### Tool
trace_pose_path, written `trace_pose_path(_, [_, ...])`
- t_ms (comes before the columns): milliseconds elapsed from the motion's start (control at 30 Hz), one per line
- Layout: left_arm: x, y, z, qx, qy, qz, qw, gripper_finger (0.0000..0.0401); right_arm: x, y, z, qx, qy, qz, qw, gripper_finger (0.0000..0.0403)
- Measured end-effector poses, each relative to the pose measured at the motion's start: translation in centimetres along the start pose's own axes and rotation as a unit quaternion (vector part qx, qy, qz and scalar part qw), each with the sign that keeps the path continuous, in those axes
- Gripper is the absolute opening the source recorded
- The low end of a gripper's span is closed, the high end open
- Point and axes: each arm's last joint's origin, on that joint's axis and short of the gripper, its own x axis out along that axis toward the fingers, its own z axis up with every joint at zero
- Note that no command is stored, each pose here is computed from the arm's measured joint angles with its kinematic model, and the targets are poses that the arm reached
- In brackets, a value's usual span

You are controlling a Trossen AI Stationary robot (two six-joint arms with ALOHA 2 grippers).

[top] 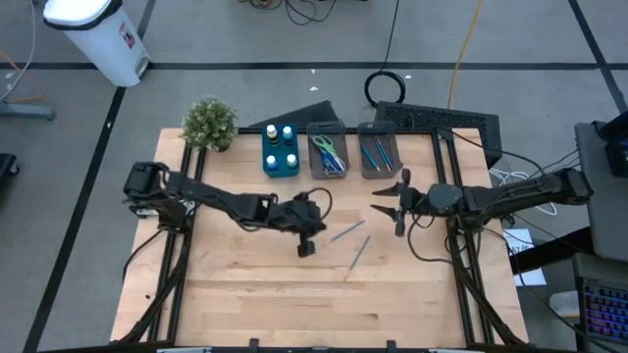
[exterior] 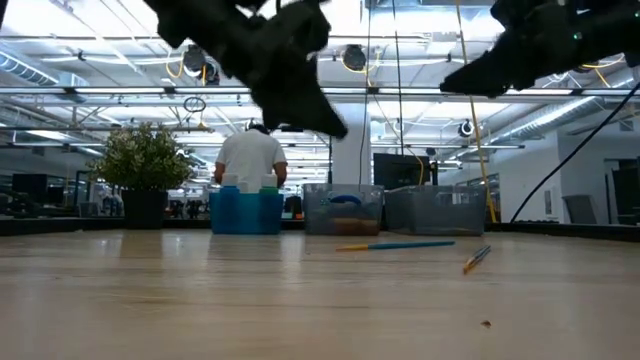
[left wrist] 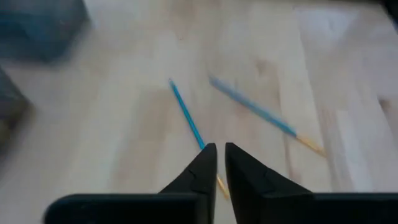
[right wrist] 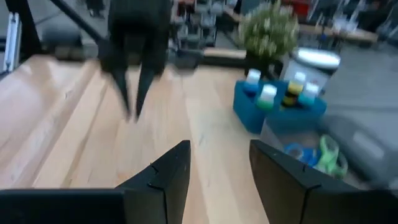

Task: Pick & Place Paint Supplies
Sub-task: Put the blue paint brush into the right black bin

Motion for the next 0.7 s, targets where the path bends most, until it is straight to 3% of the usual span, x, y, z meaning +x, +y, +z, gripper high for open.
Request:
trace_pose_path(133, [2.7, -1.1, -2.4, -0.013, 0.046, -0.018, 0.999, 0.0068, 0.3, 0.1, 0.3, -0.013, -0.025, -0.002, 1.0, 0.0155])
trace_pose_path(400, [6.1, -3.0, -6.7, 0.031, 0.107, 0.0, 0.994, 0.0118, 0.4, 0.1, 0.8, -0.011, -0.049, -0.005, 0.999, 0.0155])
trace_pose_path(700, [7.0, -2.9, -7.3, 0.013, 0.086, 0.056, 0.995, 0.0122, 0.4, 0.1, 0.9, -0.009, -0.052, -0.005, 0.999, 0.0155])
